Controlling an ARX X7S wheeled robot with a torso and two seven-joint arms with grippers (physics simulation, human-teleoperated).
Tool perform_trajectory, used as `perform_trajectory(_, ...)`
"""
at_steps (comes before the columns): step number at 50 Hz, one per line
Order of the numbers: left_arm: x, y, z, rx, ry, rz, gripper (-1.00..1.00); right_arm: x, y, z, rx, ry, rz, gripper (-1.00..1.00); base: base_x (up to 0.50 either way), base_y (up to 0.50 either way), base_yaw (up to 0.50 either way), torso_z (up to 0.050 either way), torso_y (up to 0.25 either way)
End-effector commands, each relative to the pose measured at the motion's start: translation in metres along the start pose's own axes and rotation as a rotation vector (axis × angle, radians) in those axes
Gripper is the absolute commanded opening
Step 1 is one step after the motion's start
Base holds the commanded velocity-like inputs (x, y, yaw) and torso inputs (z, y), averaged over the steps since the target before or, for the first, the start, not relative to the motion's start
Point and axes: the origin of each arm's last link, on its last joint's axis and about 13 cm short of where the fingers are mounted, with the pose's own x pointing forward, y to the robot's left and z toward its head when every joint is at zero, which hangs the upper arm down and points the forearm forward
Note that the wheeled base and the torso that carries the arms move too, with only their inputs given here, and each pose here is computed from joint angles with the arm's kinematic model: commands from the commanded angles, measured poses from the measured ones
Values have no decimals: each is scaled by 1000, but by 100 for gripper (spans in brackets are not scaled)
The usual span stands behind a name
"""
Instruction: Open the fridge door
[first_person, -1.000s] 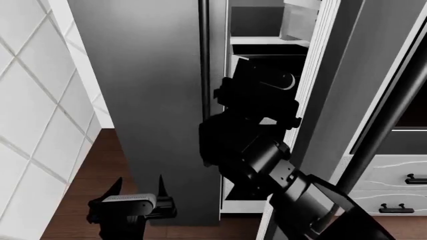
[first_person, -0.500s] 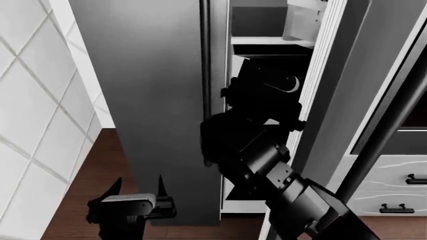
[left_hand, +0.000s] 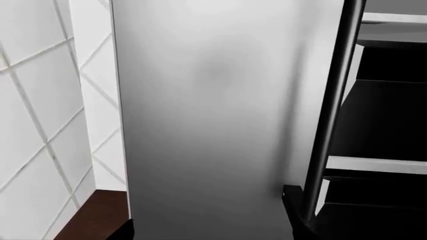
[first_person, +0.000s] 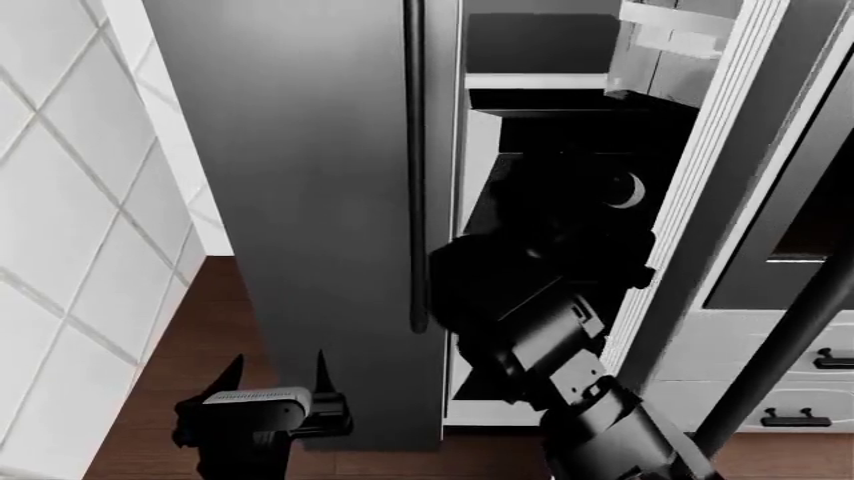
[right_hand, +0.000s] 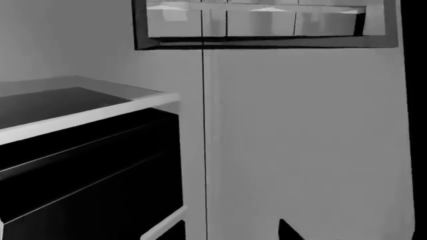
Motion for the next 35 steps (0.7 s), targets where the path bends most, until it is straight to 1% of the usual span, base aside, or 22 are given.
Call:
perform_trajectory(1, 0, 0, 0, 0, 0, 0, 100, 24, -3, -26, -74, 108, -101, 100, 0, 0, 0, 0, 0)
perform_trajectory(9, 1, 0, -1, -1, 0, 1, 100, 27, -9, -28, -86, 95, -109, 100, 0, 0, 0, 0, 0)
perform_trajectory(13, 1, 0, 0, -1, 0, 1, 100, 30, -18, -30, -98, 80, -105, 100, 0, 0, 0, -4, 0)
perform_trajectory(23, 0, 0, 0, 1, 1, 2, 100, 35, -47, -33, -115, 61, -95, 100, 0, 0, 0, -1, 0)
perform_trajectory(35, 1, 0, -2, 4, 3, 2, 100, 46, -92, -37, -137, 48, -146, 100, 0, 0, 0, -3, 0)
